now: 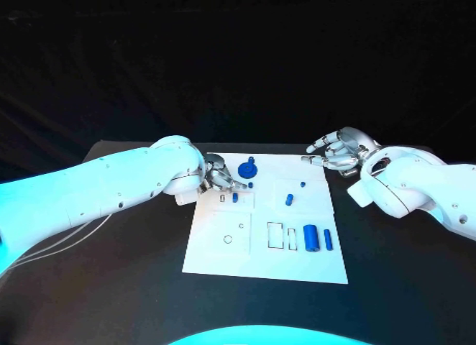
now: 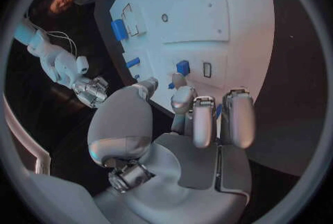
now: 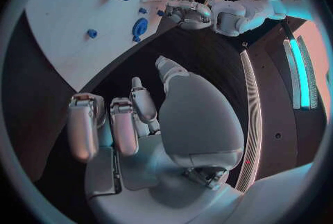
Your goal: Assemble the parts on the task board
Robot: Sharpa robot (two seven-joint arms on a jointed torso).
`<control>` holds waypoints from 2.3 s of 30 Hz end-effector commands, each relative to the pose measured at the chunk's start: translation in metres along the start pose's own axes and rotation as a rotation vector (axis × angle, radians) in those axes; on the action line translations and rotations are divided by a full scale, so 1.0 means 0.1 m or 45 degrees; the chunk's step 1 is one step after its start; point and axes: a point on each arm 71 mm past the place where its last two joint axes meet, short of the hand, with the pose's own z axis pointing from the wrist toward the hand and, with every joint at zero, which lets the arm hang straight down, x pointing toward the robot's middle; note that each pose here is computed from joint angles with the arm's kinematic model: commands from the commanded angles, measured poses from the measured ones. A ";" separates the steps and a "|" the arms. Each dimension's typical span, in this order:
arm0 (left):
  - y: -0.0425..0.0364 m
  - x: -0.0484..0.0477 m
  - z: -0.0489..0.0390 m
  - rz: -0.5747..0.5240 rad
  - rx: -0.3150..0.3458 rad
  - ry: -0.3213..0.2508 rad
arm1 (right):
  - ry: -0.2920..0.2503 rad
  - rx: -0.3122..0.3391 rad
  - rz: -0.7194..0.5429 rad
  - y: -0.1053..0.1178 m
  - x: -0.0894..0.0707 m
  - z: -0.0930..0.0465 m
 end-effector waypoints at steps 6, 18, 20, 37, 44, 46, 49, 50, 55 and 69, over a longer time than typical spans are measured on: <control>0.046 -0.271 -0.042 -0.045 -0.009 -0.045 | -0.002 0.001 -0.002 -0.01 -0.01 0.00; 0.196 -0.676 -0.013 -0.079 -0.086 -0.124 | -0.004 0.003 -0.003 -0.02 -0.01 0.01; 0.210 -0.700 0.000 -0.077 -0.097 -0.130 | -0.004 0.003 -0.003 -0.02 -0.01 0.01; 0.354 -0.815 0.135 -0.074 -0.182 -0.152 | -0.004 0.000 -0.006 -0.02 -0.01 0.00; 0.386 -0.769 0.212 -0.076 -0.197 -0.134 | -0.005 -0.004 -0.005 -0.01 -0.01 0.00; 0.401 -0.746 0.236 -0.078 -0.200 -0.130 | -0.006 -0.006 -0.005 -0.01 -0.01 0.00; 0.418 -0.716 0.265 -0.081 -0.205 -0.123 | -0.006 -0.008 -0.004 -0.01 -0.01 0.00; 0.424 -0.707 0.273 -0.081 -0.206 -0.122 | -0.006 -0.008 -0.004 -0.01 -0.01 0.00; 0.448 -0.675 0.303 -0.083 -0.210 -0.115 | -0.006 -0.010 -0.004 0.00 -0.01 -0.01; 0.465 -0.599 0.338 -0.068 -0.209 -0.061 | -0.004 -0.011 -0.004 0.00 -0.01 -0.01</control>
